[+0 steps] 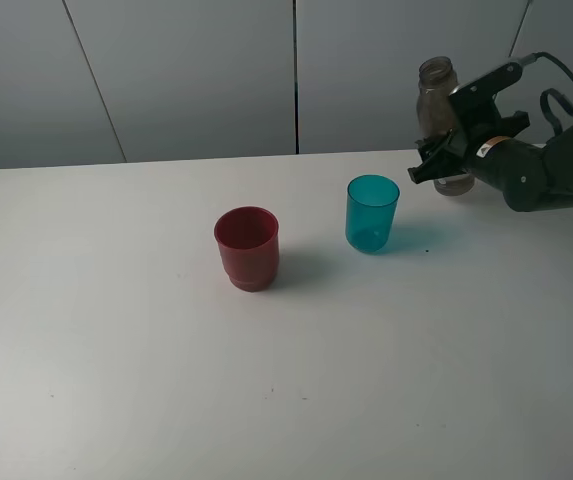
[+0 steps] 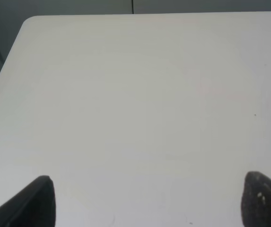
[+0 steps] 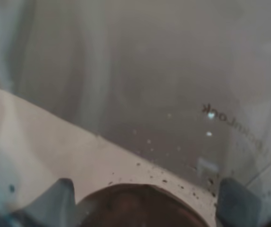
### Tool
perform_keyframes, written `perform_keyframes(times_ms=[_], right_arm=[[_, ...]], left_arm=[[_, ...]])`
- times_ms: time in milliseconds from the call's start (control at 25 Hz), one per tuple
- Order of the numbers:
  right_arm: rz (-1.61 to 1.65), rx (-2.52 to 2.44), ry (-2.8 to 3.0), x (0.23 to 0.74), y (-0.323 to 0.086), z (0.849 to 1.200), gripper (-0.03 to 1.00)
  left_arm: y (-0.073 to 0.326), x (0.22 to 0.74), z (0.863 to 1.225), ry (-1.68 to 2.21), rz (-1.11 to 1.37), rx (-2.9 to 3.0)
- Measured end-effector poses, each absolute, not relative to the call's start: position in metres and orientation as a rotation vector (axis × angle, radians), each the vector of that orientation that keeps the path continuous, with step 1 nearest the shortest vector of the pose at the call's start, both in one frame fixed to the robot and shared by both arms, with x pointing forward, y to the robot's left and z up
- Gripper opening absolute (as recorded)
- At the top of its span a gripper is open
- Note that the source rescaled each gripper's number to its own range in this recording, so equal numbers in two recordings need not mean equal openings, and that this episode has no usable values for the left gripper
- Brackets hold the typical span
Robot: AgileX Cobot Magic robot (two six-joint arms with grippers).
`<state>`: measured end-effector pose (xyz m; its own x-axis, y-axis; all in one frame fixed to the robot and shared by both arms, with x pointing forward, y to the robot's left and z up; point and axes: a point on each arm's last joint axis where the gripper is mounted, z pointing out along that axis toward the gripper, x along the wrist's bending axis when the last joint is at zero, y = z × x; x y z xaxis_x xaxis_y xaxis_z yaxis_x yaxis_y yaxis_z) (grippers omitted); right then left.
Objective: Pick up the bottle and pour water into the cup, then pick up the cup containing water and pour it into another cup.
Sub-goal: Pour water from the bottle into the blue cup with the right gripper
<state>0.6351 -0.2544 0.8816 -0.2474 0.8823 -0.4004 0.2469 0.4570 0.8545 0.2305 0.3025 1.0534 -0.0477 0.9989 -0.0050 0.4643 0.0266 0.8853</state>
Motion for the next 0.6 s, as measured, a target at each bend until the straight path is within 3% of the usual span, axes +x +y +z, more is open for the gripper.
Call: perform_keyframes(times_ms=[600], right_arm=[[0.643,0.360,1.906,0.632,-0.240,0.893,0.02]], left_arm=[[0.303,0.230,1.053,1.600,0.962,1.521]])
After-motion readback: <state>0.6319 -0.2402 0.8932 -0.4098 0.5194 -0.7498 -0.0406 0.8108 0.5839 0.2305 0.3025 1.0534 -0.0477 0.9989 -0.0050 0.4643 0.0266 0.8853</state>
